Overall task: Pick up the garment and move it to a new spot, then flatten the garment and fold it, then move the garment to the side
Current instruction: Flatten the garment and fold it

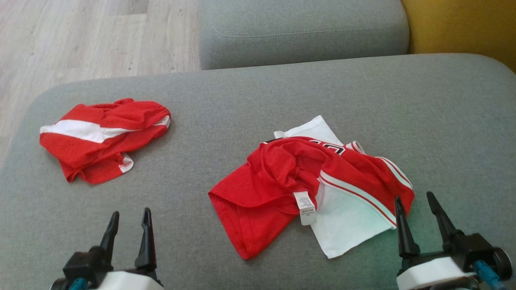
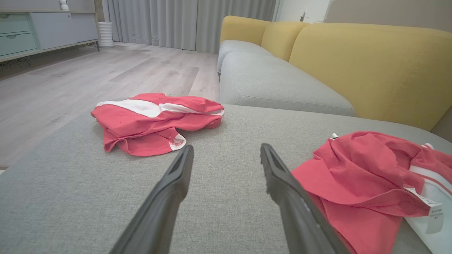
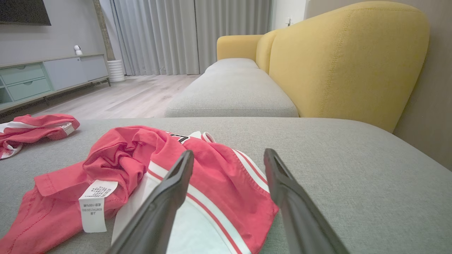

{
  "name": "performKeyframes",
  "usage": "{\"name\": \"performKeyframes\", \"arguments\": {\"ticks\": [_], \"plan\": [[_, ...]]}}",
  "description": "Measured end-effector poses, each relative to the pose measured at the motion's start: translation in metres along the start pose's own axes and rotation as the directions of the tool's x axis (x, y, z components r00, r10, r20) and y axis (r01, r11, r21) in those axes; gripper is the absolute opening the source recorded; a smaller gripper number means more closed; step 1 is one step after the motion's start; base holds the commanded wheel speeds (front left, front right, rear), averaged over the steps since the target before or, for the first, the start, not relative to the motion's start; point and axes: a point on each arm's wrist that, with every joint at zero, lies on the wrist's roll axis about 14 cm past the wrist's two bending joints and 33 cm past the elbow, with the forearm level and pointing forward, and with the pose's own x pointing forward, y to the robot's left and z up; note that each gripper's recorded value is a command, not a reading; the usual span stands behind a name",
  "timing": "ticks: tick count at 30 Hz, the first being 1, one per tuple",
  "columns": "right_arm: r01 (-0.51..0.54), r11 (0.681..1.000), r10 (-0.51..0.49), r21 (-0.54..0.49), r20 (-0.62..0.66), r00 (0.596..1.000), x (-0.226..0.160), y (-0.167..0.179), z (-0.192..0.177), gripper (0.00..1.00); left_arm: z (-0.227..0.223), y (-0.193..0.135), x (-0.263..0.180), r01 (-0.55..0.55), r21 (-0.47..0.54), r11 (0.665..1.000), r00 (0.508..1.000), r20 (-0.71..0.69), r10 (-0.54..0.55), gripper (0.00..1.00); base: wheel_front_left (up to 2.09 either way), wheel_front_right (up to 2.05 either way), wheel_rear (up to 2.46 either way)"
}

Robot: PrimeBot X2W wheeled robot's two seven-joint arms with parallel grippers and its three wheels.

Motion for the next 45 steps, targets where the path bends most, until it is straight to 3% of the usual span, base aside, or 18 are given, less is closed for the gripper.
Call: {"name": "performKeyframes", "arguments": {"ticks": [12,15,19,22,28,41,42,44,45], "plan": [[-0.023,1.000,0.023,-0.016,0.028,0.999,0.000,0.008,0.009,1.00,0.000,-0.005,0.002,0.015,-0.001,1.000,1.000,0.000,-0.015,1.00,0.00,0.00,0.00],[-0.072,0.997,0.072,0.015,-0.057,0.996,-0.002,0.025,-0.010,1.00,-0.001,-0.006,0.002,0.019,-0.002,1.000,1.000,-0.003,-0.019,1.00,0.00,0.00,0.00],[-0.111,0.992,0.122,0.057,-0.268,0.956,-0.010,0.043,-0.049,1.00,-0.004,-0.008,0.002,0.019,-0.002,1.000,1.000,-0.012,-0.019,1.00,0.00,0.00,0.00],[-0.127,0.990,0.141,0.063,-0.405,0.903,-0.018,0.048,-0.075,1.00,-0.007,-0.013,0.002,0.029,-0.014,0.999,0.999,-0.023,-0.030,1.00,0.00,0.00,0.00],[-0.130,0.989,0.145,0.068,-0.573,0.806,-0.027,0.049,-0.106,1.00,-0.013,-0.016,0.001,0.029,-0.027,0.999,0.999,-0.045,-0.030,1.00,0.00,0.00,0.00],[-0.134,0.986,0.165,0.097,-0.606,0.778,0.000,0.051,-0.111,1.00,-0.016,-0.009,0.009,-0.001,-0.027,1.000,0.998,-0.057,0.000,1.00,0.00,0.00,0.00],[-0.131,0.986,0.167,0.103,-0.606,0.778,0.002,0.051,-0.111,0.83,-0.017,-0.009,0.010,-0.001,-0.027,1.000,0.998,-0.060,0.000,1.00,0.00,0.00,0.00],[-0.132,0.986,0.169,0.106,-0.608,0.776,0.006,0.051,-0.112,0.09,-0.017,-0.011,0.012,0.001,-0.034,0.999,0.998,-0.060,-0.003,1.00,0.00,0.00,0.00],[-0.123,0.985,0.170,0.118,-0.603,0.779,0.008,0.051,-0.111,0.00,-0.017,-0.011,0.013,0.003,-0.036,0.999,0.998,-0.058,-0.005,1.00,0.00,0.00,0.00]]}}
